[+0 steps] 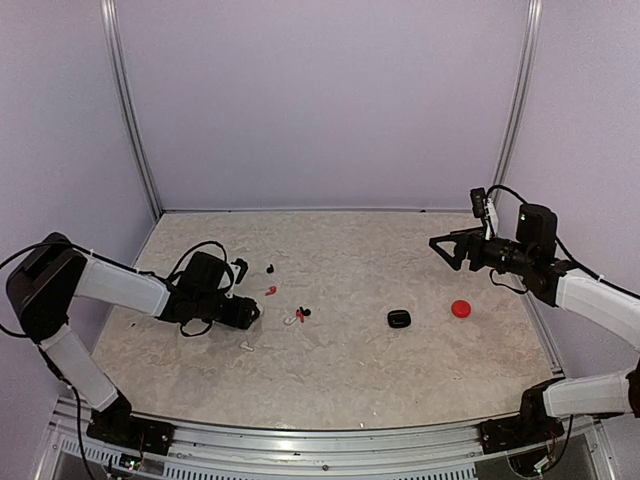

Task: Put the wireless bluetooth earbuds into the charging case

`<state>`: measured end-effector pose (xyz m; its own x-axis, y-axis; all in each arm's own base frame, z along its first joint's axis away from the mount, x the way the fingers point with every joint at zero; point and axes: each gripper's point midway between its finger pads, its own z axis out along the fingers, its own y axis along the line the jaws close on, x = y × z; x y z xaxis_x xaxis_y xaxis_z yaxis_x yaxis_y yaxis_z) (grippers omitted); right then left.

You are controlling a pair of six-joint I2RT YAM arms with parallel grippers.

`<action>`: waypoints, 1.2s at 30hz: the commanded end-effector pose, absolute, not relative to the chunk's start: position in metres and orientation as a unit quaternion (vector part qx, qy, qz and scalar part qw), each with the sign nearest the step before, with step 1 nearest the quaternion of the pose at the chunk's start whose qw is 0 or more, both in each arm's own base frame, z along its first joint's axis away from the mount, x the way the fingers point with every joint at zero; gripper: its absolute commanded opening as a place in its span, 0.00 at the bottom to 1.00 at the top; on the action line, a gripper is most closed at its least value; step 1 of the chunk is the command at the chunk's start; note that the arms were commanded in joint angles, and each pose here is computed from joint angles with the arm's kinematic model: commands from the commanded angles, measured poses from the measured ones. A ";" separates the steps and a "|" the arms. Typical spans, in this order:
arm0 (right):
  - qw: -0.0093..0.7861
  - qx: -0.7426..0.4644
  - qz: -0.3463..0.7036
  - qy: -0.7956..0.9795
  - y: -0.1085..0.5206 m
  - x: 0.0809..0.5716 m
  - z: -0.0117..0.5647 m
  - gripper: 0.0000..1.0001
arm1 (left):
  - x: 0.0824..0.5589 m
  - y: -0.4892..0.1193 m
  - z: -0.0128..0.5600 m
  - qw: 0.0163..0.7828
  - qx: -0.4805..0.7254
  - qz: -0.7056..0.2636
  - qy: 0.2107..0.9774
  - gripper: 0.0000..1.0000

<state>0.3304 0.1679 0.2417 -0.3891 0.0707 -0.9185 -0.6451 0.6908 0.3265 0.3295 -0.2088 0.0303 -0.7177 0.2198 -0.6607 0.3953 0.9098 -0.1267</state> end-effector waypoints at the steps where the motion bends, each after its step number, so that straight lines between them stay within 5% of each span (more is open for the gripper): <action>1: 0.522 -0.203 0.358 0.747 0.176 0.328 0.248 0.99 | 0.334 -0.224 0.029 0.332 0.190 -0.153 0.911 0.74; 12: 0.511 -0.207 0.366 0.750 0.179 0.328 0.245 1.00 | 0.329 -0.242 0.008 0.304 0.230 -0.151 0.912 0.66; 21: 0.507 -0.210 0.364 0.752 0.179 0.327 0.243 1.00 | 0.325 -0.248 0.010 0.302 0.244 -0.155 0.908 0.49; 36: 0.498 -0.210 0.364 0.759 0.178 0.321 0.244 1.00 | 0.299 -0.327 0.099 0.377 0.388 -0.171 0.824 0.43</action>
